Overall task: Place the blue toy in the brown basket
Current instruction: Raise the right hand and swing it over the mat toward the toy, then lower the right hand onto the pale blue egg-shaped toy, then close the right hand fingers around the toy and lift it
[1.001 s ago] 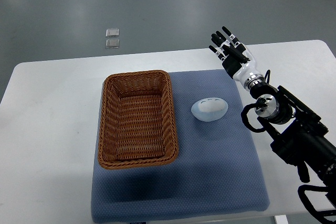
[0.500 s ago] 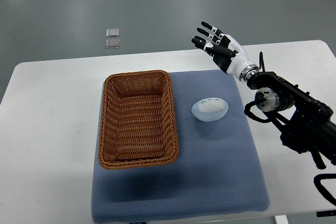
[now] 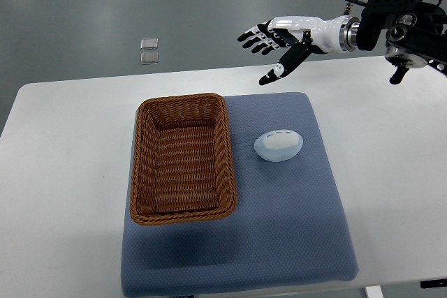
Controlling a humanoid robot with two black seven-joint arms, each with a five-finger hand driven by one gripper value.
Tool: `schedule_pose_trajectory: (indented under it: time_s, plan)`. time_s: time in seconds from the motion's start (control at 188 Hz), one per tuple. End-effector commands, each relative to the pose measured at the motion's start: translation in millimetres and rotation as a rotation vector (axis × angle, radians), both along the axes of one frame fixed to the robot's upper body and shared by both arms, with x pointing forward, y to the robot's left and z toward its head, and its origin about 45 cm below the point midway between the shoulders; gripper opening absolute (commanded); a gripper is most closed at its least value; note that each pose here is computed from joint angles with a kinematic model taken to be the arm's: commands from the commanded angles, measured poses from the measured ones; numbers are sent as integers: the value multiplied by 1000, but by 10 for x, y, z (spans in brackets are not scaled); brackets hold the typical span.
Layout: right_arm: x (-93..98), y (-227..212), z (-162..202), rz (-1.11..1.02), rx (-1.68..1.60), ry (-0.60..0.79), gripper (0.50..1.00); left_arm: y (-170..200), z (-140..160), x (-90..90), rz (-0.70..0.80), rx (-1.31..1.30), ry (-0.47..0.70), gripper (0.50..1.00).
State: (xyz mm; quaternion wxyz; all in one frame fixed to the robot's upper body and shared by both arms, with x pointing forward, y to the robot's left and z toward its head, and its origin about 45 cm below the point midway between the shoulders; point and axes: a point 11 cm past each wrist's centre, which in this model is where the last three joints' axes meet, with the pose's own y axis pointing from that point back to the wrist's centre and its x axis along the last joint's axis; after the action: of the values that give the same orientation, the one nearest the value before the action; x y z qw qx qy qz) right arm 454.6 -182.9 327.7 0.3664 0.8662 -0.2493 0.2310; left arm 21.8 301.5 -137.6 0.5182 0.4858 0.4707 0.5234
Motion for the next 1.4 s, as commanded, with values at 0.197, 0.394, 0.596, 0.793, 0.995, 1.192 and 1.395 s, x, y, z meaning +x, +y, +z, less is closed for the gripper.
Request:
schedule_pose_trajectory:
  time_s: [0.197, 0.394, 0.596, 0.793, 0.995, 1.192, 1.395]
  plan:
    - [-204, 315, 377, 166, -334, -45, 903, 7, 0, 0, 0, 2, 0, 1000]
    - [-352, 418, 197, 221, -410, 3, 903, 1, 0, 0, 0, 0, 0, 1000]
    - [-388, 403, -123, 215, -453, 32, 899, 7, 0, 0, 0, 2, 0, 1000]
    - [-404, 362, -459, 180, -445, 38, 897, 8, 0, 1, 3, 3, 0, 1000]
    - [-451, 325, -684, 173, -440, 74, 895, 19, 0, -1, 2, 6, 0, 1000]
    - [-484, 233, -959, 155, -454, 97, 895, 24, 0, -1, 2, 8, 0, 1000]
    - [-463, 193, -1117, 137, -469, 86, 887, 24, 0, -1, 2, 8, 0, 1000]
